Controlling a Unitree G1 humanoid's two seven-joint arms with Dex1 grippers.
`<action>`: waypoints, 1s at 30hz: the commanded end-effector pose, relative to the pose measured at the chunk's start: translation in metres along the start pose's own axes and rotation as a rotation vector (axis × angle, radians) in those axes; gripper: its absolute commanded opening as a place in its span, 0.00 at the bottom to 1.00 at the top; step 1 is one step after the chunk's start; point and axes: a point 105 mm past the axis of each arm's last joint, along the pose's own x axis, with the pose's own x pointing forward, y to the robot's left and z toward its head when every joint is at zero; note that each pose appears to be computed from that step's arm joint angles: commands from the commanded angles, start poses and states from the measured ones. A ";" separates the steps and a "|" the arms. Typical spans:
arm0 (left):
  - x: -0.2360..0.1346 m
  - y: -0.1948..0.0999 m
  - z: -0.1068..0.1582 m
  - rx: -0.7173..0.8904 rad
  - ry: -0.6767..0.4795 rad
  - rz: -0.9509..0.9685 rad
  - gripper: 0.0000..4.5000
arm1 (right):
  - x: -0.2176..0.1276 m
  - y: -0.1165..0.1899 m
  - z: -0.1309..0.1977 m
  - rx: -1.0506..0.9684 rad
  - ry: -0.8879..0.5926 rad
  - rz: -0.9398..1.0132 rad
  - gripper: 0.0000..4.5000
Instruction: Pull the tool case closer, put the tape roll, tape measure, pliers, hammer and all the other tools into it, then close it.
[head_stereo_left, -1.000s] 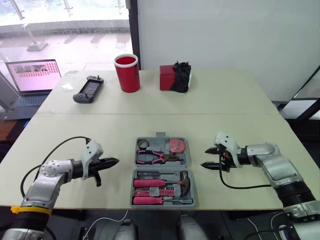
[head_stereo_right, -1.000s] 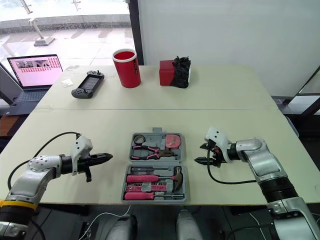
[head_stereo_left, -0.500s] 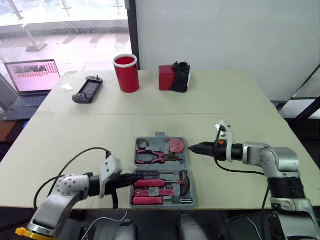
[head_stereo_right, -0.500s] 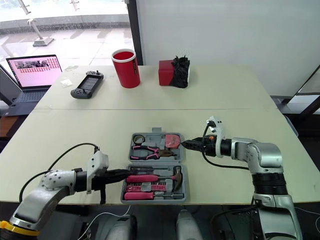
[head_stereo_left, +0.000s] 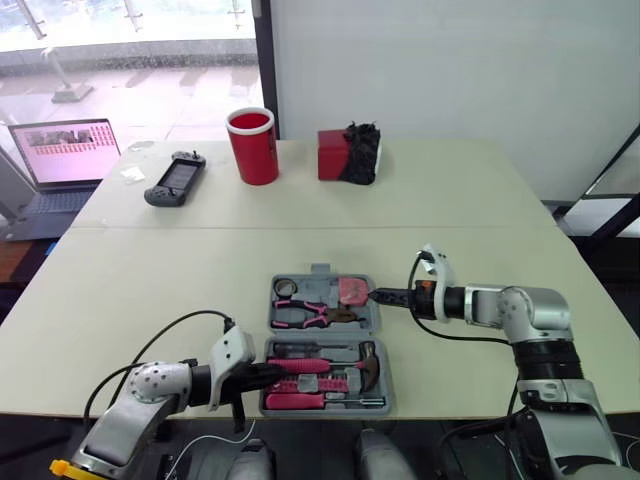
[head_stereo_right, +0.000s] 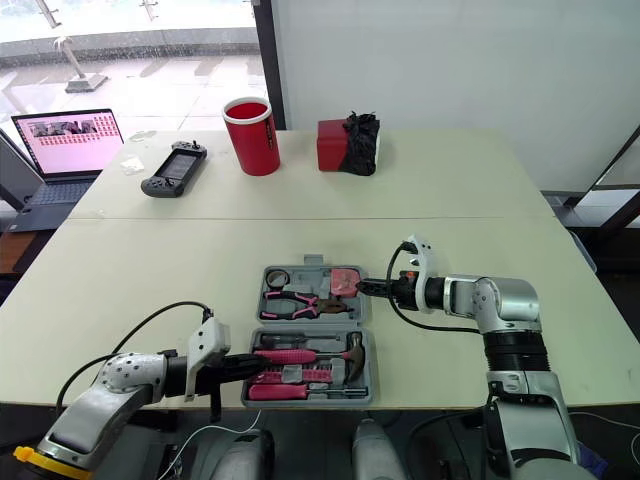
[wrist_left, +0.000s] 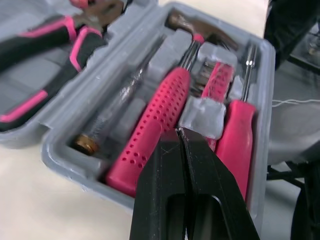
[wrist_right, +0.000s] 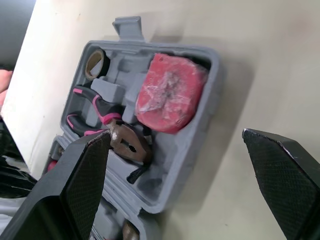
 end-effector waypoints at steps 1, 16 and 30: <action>0.008 -0.005 0.002 0.025 -0.013 -0.035 0.00 | 0.010 0.009 0.004 -0.012 -0.005 0.033 0.99; 0.034 -0.021 -0.022 0.008 0.093 -0.119 0.00 | 0.062 0.013 -0.001 0.156 -0.013 0.148 0.99; 0.036 -0.025 -0.014 -0.040 0.050 -0.089 0.00 | 0.064 0.024 0.009 0.200 -0.050 0.247 0.99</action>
